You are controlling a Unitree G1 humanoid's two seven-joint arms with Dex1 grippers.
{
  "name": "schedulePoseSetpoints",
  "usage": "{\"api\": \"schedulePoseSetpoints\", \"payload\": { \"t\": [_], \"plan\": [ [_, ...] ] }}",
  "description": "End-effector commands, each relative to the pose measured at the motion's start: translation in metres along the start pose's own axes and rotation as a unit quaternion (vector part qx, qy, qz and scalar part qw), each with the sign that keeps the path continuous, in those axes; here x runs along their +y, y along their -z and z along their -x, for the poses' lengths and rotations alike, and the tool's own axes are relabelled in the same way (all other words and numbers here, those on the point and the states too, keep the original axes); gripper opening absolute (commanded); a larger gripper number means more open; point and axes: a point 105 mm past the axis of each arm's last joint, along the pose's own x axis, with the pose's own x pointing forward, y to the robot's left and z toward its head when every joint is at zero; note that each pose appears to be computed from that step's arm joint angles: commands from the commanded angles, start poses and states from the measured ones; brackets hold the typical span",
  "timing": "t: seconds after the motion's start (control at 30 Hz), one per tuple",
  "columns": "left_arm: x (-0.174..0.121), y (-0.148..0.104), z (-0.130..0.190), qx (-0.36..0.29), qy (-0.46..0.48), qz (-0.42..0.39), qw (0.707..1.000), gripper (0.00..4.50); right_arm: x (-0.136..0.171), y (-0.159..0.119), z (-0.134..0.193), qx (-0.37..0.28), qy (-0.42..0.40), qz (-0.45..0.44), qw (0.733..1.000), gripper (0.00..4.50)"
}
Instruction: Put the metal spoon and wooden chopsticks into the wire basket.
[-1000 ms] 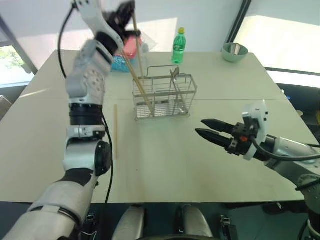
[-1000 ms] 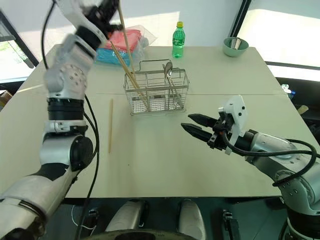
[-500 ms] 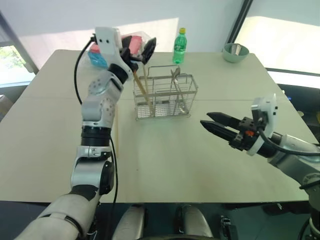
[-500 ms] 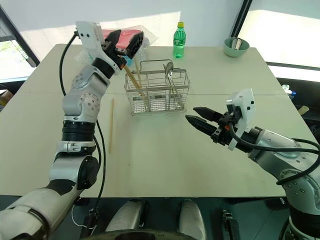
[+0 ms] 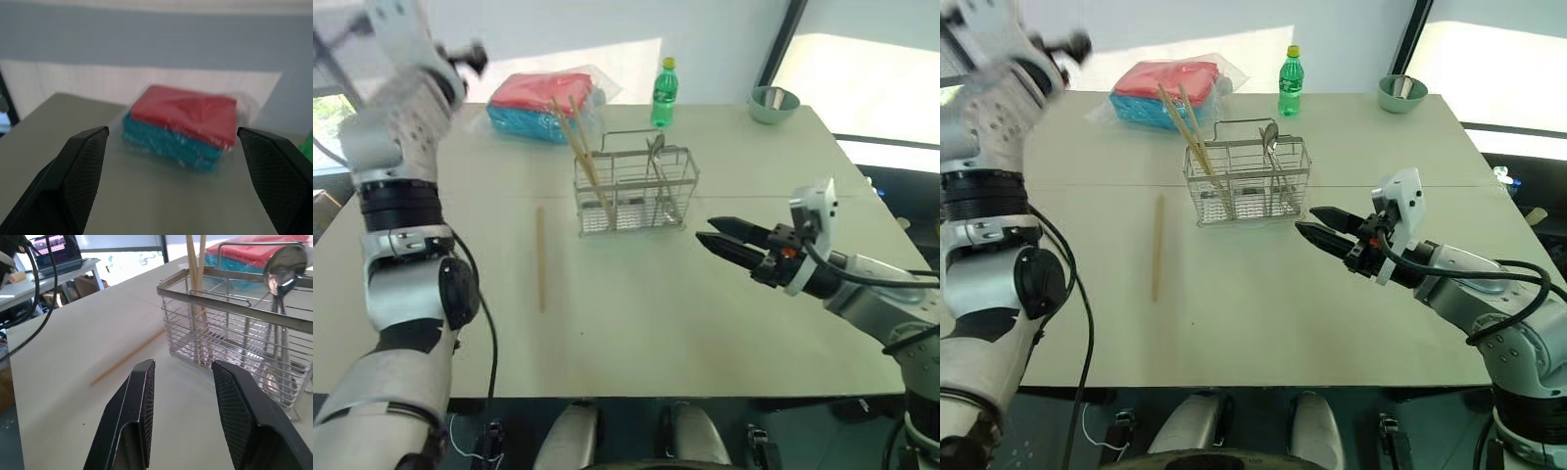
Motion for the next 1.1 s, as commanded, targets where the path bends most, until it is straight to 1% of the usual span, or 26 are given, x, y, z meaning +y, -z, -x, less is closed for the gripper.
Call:
{"api": "schedulePoseSetpoints", "payload": {
  "t": [0.03,0.23,0.37,0.47,0.57,0.67,0.77,0.87,0.97,1.0,1.1],
  "plan": [
    [-0.019,0.026,0.0,0.076,0.044,-0.01,0.996,4.44,0.002,-0.008,0.0,-0.016,-0.007,0.015,1.0,1.9],
    [-0.039,0.09,-0.001,0.201,0.084,-0.004,0.976,4.44,0.003,-0.006,0.0,-0.018,-0.005,0.009,1.0,1.9],
    [-0.044,0.123,0.001,0.259,0.084,-0.02,0.962,4.44,0.007,-0.004,0.0,-0.018,-0.005,0.008,1.0,1.9],
    [-0.044,0.14,0.003,0.288,0.075,-0.033,0.954,4.44,0.007,-0.003,0.002,-0.018,-0.001,0.006,1.0,1.9],
    [-0.04,0.149,0.002,0.296,0.059,-0.043,0.952,4.44,0.007,-0.002,0.003,-0.018,0.002,0.005,1.0,1.9],
    [-0.047,0.164,0.005,0.323,0.071,-0.036,0.943,4.44,0.01,0.0,0.005,-0.017,0.001,0.005,1.0,1.9],
    [-0.052,0.17,0.006,0.332,0.077,-0.033,0.94,3.61,0.012,0.002,0.006,-0.016,-0.001,0.006,1.0,1.9],
    [-0.055,0.17,0.007,0.335,0.078,-0.03,0.939,2.11,0.012,0.002,0.007,-0.017,0.001,0.005,1.0,1.9],
    [-0.055,0.168,0.006,0.331,0.074,-0.03,0.94,0.48,0.011,0.002,0.007,-0.016,0.002,0.006,1.0,1.9],
    [-0.053,0.166,0.005,0.327,0.07,-0.03,0.942,0.05,0.011,0.002,0.007,-0.017,0.002,0.006,1.0,1.9],
    [-0.045,0.159,0.002,0.314,0.049,-0.025,0.948,0.05,0.01,0.002,0.007,-0.016,0.001,0.005,1.0,1.9]
  ]
}}
